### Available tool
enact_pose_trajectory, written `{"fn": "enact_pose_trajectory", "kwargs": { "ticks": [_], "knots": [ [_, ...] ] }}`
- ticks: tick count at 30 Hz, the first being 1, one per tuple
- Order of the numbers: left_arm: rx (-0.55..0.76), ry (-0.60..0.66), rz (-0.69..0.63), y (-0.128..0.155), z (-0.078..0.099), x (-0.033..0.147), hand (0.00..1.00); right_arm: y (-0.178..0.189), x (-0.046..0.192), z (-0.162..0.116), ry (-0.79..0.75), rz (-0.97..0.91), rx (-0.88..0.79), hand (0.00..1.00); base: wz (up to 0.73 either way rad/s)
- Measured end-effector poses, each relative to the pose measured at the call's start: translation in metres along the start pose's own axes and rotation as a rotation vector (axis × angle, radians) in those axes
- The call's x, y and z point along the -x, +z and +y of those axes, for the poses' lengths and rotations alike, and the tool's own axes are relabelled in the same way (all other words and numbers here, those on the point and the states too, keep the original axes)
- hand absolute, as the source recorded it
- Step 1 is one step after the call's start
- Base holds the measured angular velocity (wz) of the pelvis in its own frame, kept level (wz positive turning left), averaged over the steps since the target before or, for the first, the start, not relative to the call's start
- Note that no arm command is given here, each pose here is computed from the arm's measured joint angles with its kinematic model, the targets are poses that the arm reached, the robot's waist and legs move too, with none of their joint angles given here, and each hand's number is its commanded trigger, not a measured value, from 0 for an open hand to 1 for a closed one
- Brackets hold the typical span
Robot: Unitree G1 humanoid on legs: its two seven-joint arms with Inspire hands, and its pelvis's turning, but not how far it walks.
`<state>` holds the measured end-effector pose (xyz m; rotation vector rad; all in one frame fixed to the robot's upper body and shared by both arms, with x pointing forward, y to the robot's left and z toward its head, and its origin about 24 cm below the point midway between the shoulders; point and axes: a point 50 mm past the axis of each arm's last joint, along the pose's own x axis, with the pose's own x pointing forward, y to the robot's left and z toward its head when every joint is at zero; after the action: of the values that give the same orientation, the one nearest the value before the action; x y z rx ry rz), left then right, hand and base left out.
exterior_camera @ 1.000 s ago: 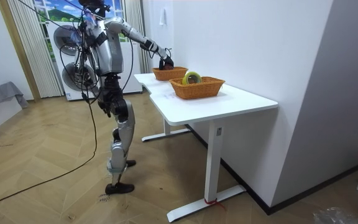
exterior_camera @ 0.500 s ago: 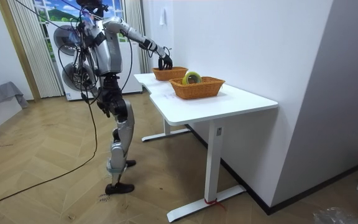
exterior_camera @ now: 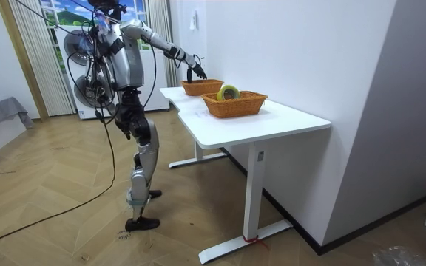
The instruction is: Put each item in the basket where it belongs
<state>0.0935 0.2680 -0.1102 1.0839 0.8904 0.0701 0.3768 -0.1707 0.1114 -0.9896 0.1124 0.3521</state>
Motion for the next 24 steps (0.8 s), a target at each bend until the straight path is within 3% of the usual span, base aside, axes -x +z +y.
{"fn": "enact_pose_trajectory", "kwargs": {
  "ticks": [11, 24],
  "knots": [
    [-0.008, -0.011, 0.010, -0.003, -0.002, 0.001, 0.00, 0.002, 0.000, -0.001, -0.005, -0.010, -0.003, 0.00, -0.01],
    [0.006, -0.004, 0.020, -0.003, -0.002, 0.001, 0.00, 0.027, 0.010, -0.035, -0.153, -0.127, -0.021, 0.00, -0.08]
  ]
}}
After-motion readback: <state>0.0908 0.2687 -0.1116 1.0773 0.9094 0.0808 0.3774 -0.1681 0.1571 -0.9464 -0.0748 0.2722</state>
